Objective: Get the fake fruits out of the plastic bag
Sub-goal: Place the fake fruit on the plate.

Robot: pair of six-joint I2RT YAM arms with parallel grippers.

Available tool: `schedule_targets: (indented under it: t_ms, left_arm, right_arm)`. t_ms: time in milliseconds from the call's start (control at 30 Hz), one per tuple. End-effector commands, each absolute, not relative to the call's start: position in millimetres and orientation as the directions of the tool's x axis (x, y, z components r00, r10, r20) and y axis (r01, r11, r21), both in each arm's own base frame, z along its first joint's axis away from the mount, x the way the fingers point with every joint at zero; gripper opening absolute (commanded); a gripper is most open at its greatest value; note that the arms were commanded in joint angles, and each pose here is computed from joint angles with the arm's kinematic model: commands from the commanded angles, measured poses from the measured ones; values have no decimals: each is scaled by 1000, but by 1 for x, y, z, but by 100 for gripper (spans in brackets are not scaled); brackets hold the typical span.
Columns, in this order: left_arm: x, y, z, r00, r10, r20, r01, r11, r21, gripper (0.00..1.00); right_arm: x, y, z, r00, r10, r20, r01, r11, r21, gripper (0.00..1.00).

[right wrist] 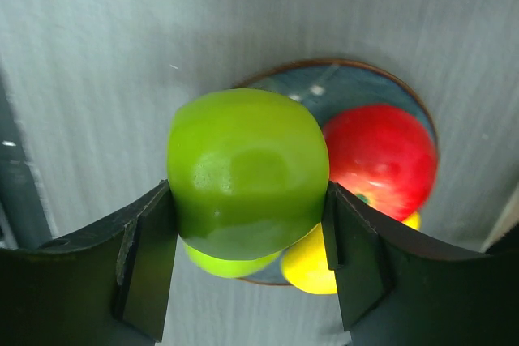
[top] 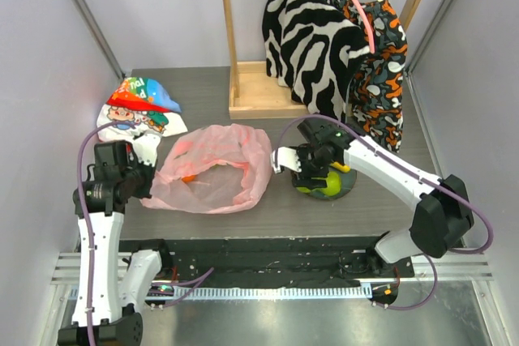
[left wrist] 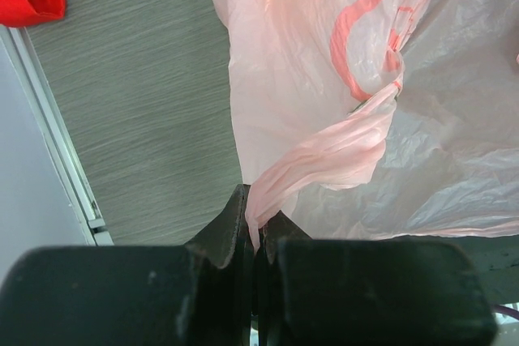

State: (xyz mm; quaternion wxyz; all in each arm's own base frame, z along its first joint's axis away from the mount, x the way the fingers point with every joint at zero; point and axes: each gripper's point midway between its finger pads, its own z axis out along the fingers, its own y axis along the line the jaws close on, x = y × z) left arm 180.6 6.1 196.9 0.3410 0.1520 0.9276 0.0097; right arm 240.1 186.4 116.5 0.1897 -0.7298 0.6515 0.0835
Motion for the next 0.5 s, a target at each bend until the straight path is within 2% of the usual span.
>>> schedule_targets:
  t_ms: [0, 333, 433, 467]
  left_arm:
    - [179, 3, 207, -686, 289, -668, 275, 953, 130, 0]
    - [175, 5, 204, -699, 279, -658, 263, 957, 126, 0]
    - [172, 4, 203, -705, 278, -652, 264, 957, 122, 0]
    - [172, 4, 203, -705, 278, -652, 264, 957, 122, 0]
  right_arm:
    - [277, 188, 132, 234, -910, -343, -946, -131, -298, 34]
    - [283, 184, 110, 376, -890, -258, -905, -292, -310, 43]
    - [284, 182, 106, 388, -889, -243, -896, -303, -323, 53]
    - [283, 181, 103, 388, -889, -241, -897, -304, -322, 59]
